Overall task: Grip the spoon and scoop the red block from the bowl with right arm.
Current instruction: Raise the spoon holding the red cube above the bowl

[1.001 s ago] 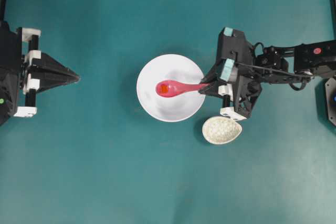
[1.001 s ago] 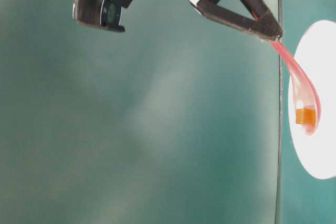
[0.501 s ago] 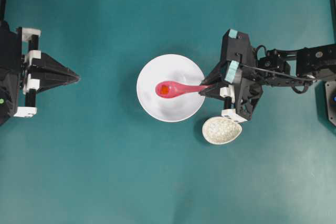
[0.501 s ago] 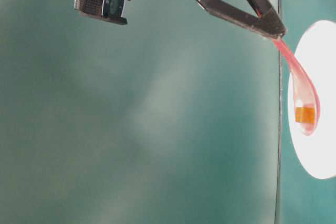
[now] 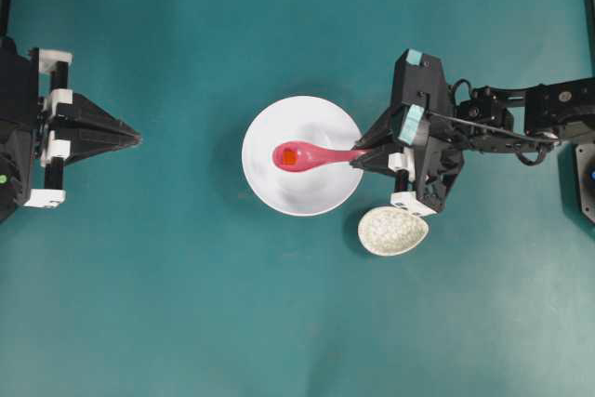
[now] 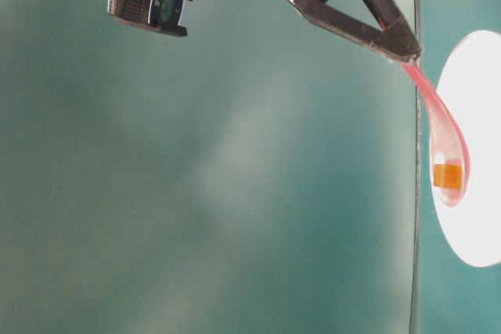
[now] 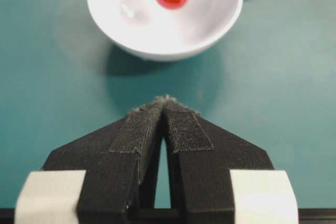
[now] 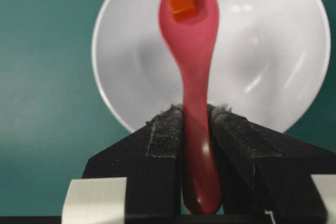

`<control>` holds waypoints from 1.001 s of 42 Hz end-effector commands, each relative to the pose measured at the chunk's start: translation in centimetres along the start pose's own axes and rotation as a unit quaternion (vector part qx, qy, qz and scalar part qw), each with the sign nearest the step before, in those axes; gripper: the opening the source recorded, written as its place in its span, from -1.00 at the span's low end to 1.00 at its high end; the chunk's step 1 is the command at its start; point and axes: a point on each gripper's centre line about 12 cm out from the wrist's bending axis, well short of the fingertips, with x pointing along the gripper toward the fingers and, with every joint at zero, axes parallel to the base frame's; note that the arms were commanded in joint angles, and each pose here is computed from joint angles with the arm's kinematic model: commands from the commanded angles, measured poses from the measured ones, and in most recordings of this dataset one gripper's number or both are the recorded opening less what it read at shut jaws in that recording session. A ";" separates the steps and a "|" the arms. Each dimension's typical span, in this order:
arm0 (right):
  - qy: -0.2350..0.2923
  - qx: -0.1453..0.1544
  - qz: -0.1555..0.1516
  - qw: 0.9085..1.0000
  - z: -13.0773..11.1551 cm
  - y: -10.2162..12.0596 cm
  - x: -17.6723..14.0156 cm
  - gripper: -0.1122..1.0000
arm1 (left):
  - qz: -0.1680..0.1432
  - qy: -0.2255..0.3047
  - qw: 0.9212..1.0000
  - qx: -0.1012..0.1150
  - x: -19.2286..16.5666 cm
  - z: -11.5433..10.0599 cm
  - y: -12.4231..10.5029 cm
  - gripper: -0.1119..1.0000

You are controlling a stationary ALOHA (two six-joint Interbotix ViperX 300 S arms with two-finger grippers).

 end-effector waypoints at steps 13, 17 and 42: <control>-0.035 0.010 0.010 0.999 2.5 0.5 -1.8 -0.40 | 0.001 -0.011 1.000 0.002 0.0 0.6 0.1 -0.80; -0.032 0.021 0.011 0.999 2.7 0.4 -2.1 -0.40 | 0.002 -0.011 1.000 0.002 0.0 0.6 0.1 -0.80; -0.039 0.035 0.015 0.999 5.2 0.4 -4.0 -0.40 | 0.002 -0.012 1.000 0.002 0.0 0.7 0.1 -0.80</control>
